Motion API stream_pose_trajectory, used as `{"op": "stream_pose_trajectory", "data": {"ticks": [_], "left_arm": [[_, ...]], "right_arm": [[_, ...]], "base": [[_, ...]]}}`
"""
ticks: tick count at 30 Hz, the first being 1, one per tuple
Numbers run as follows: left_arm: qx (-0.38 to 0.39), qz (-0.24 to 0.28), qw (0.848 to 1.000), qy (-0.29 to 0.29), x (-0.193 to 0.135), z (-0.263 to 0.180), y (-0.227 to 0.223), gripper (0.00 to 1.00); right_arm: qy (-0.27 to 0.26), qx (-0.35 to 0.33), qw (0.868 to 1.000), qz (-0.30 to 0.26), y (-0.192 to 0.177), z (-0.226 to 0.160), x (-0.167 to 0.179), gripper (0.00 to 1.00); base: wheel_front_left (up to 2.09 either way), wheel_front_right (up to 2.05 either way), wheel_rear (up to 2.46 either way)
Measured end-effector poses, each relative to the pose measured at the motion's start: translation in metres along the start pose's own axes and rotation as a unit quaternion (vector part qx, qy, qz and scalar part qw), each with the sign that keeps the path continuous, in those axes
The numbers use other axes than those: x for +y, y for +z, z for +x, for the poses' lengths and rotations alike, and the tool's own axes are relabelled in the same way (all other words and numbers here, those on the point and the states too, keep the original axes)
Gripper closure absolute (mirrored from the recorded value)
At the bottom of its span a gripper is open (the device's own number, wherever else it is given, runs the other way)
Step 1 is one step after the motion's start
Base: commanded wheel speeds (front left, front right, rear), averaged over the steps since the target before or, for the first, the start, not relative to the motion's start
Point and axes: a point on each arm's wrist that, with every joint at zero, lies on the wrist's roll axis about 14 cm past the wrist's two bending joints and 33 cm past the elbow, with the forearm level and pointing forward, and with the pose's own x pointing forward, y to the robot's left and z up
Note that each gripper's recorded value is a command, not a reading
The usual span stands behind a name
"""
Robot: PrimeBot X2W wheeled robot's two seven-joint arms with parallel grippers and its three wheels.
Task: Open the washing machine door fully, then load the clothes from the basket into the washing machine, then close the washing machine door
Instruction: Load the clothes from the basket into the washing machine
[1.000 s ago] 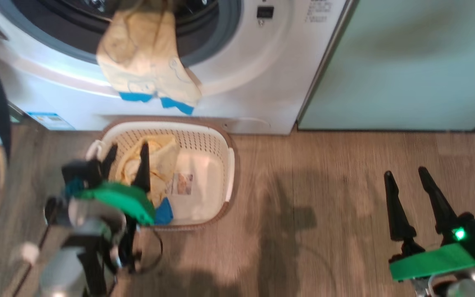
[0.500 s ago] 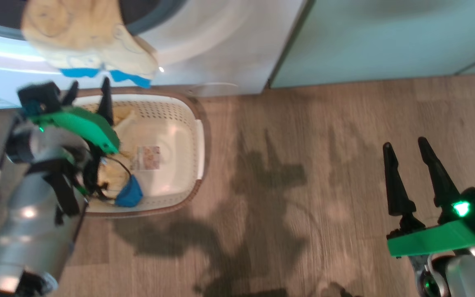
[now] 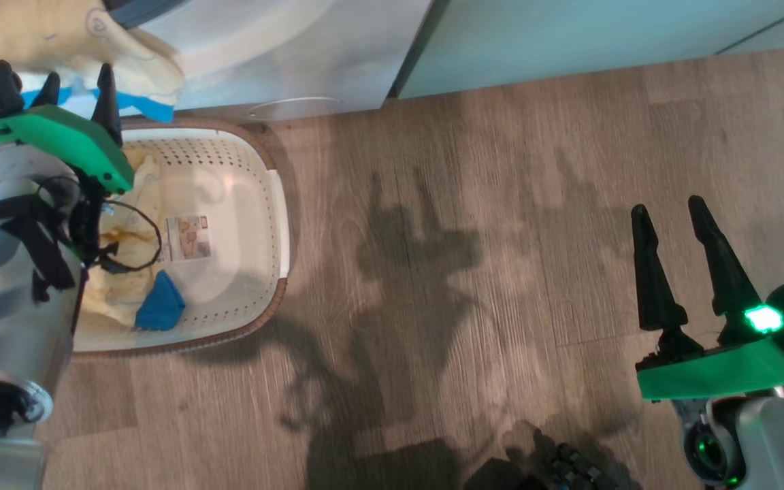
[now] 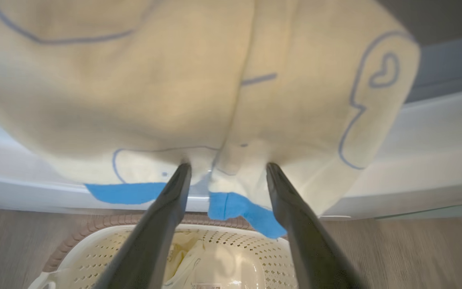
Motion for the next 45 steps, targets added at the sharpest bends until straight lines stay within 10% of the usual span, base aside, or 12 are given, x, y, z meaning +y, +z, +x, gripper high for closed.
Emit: {"op": "stream_pose_trajectory", "data": {"ticks": [7,8,10,12,45], "left_arm": [[-0.006,0.0,1.0,0.012,0.006,0.01,0.002,0.03],[-0.007,0.0,1.0,0.012,0.007,0.011,0.003,0.5],[-0.009,0.0,1.0,0.012,0.007,0.012,0.004,0.86],[-0.007,0.001,1.0,0.014,0.009,0.012,0.002,1.0],[-0.043,0.006,0.998,-0.036,0.006,-0.051,0.08,1.0]], "right_arm": [[-0.006,0.002,1.0,0.003,-0.002,0.001,-0.004,0.0],[-0.005,0.001,1.0,0.003,-0.001,0.002,-0.003,0.0],[-0.003,-0.003,1.0,0.002,0.001,0.004,-0.003,0.0],[-0.002,-0.005,1.0,0.002,0.002,0.005,-0.002,0.0],[0.027,-0.018,0.999,0.018,0.005,0.02,0.017,0.0]], "base": [[0.0,0.0,0.0],[0.0,0.0,0.0],[0.0,0.0,0.0],[0.0,0.0,0.0],[0.0,0.0,0.0]]}}
